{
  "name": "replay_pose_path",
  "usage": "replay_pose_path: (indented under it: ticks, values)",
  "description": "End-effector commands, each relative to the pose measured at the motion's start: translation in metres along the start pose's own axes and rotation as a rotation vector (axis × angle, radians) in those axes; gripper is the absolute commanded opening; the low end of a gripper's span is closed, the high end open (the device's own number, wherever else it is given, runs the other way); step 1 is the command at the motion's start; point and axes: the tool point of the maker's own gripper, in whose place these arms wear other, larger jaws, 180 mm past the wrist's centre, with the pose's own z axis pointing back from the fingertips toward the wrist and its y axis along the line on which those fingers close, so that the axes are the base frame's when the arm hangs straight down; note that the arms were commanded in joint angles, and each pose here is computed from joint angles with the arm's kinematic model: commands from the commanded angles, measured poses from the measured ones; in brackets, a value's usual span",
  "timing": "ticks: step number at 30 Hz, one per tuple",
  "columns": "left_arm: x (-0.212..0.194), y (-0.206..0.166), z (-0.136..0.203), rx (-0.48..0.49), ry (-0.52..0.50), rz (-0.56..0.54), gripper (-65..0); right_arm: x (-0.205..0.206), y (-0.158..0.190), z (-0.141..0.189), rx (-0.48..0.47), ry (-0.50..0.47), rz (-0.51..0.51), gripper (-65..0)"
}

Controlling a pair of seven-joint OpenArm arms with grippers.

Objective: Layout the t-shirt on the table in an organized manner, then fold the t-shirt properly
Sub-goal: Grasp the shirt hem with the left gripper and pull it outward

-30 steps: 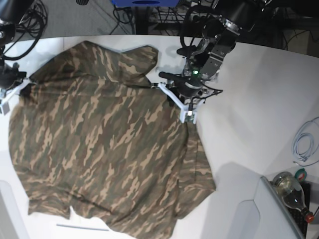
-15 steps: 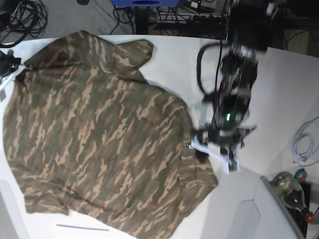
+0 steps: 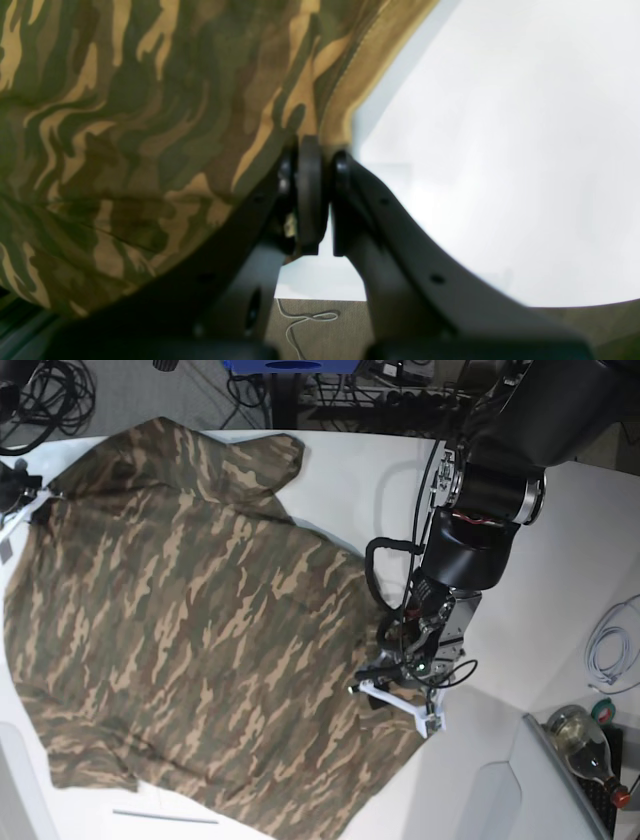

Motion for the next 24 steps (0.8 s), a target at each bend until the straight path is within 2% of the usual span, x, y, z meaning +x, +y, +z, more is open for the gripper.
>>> replay_pose_path:
  ticks: [1, 6, 8, 11, 12, 17, 22, 24]
  values:
    - [0.030, -0.008, -0.001, -0.014, -0.060, -0.003, -27.5, 0.014, -0.006, 0.006, -0.013, -0.042, 0.016, -65.0]
    - [0.011, -0.011, -0.003, -0.010, -0.014, -0.033, -29.1, 0.016, -0.006, 0.006, -0.011, -0.047, 0.015, -65.0]
    - [0.006, -0.015, -0.003, -0.018, -0.011, -0.085, -38.3, 0.016, -0.006, 0.006, -0.011, -0.047, 0.015, -65.0]
    - [0.004, -0.015, -0.003, -0.019, -0.007, -0.101, -60.1, 0.017, -0.006, 0.006, -0.011, -0.048, 0.015, -65.0]
    - [0.004, -0.015, -0.003, -0.018, -0.007, -0.098, -65.0, 0.017, -0.006, 0.006, -0.011, -0.048, 0.015, -65.0]
    - [0.005, -0.014, -0.003, -0.016, -0.005, -0.099, -65.0, 0.017, -0.006, 0.006, -0.011, -0.048, 0.015, -65.0]
    - [0.000, 0.017, -0.004, 0.032, 0.003, -0.101, -65.0, 0.016, -0.006, 0.005, -0.011, -0.046, 0.014, -65.0]
    - [-0.016, 0.031, -0.002, 0.049, 0.029, -0.106, -65.0, 0.023, -0.007, 0.005, -0.013, -0.057, 0.015, -65.0]
